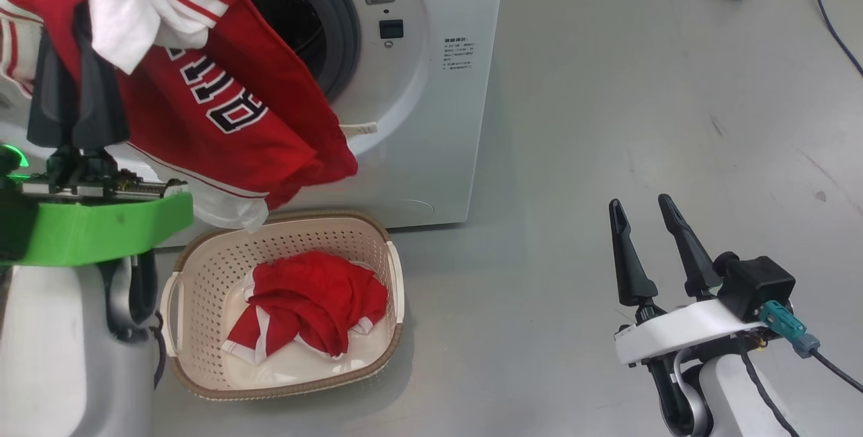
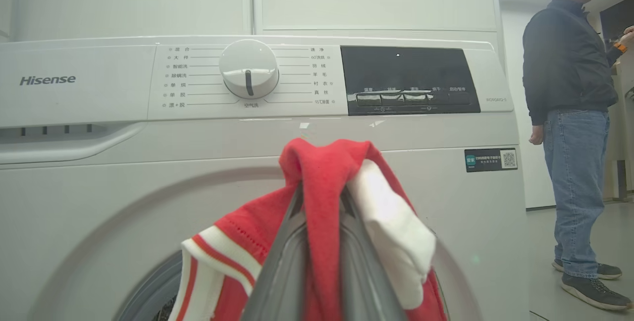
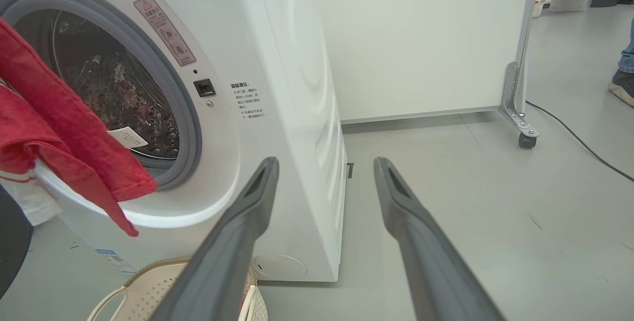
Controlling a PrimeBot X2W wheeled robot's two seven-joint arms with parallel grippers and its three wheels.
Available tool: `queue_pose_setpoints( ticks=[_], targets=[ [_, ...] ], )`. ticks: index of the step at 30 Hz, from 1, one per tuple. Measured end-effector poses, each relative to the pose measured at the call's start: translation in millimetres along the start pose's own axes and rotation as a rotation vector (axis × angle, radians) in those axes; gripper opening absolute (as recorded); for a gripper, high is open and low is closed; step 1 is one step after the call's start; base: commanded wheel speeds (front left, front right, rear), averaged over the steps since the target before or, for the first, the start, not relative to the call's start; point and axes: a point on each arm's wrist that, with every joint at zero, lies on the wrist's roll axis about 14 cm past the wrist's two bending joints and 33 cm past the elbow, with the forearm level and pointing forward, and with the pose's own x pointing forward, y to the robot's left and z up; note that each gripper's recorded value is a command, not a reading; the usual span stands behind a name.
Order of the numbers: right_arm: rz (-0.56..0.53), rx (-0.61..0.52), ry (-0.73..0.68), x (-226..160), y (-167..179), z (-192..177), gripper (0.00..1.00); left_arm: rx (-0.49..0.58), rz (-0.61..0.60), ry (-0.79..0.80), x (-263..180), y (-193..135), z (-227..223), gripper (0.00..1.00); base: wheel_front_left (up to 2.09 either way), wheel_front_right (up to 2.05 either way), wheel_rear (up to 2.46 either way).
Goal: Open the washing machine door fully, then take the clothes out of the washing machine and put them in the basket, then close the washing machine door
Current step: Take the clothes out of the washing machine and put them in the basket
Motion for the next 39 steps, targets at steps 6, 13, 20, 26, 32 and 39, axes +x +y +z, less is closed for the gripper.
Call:
queue_pose_setpoints(
  ticks=[6,13,20,26,32,39],
  targets=[
    [0.000,0.003,0.009,-2,0,-3,1.00,-0.018,-0.002,0.111,-24,-5,-30,0.00,0.00,0.00,0.00],
    [-0.003,0.005,0.019,0,-1,-7,1.00,-0.048,0.003,0.302,-63,-10,-82,0.00,0.00,0.00,0.00],
    [-0.018,0.010,0.049,1,-7,-18,1.00,-0.051,0.033,0.513,-105,0,-138,0.00,0.00,0.00,0.00],
    [-0.037,0.009,0.065,4,-15,-24,1.00,-0.048,0.037,0.635,-126,6,-173,0.00,0.00,0.00,0.00],
    [-0.057,0.007,0.079,7,-24,-29,1.00,-0.052,0.044,0.773,-153,11,-209,0.00,0.00,0.00,0.00],
    [-0.089,0.003,0.100,9,-36,-37,1.00,-0.043,0.034,0.892,-170,17,-246,0.00,0.00,0.00,0.00]
  ],
)
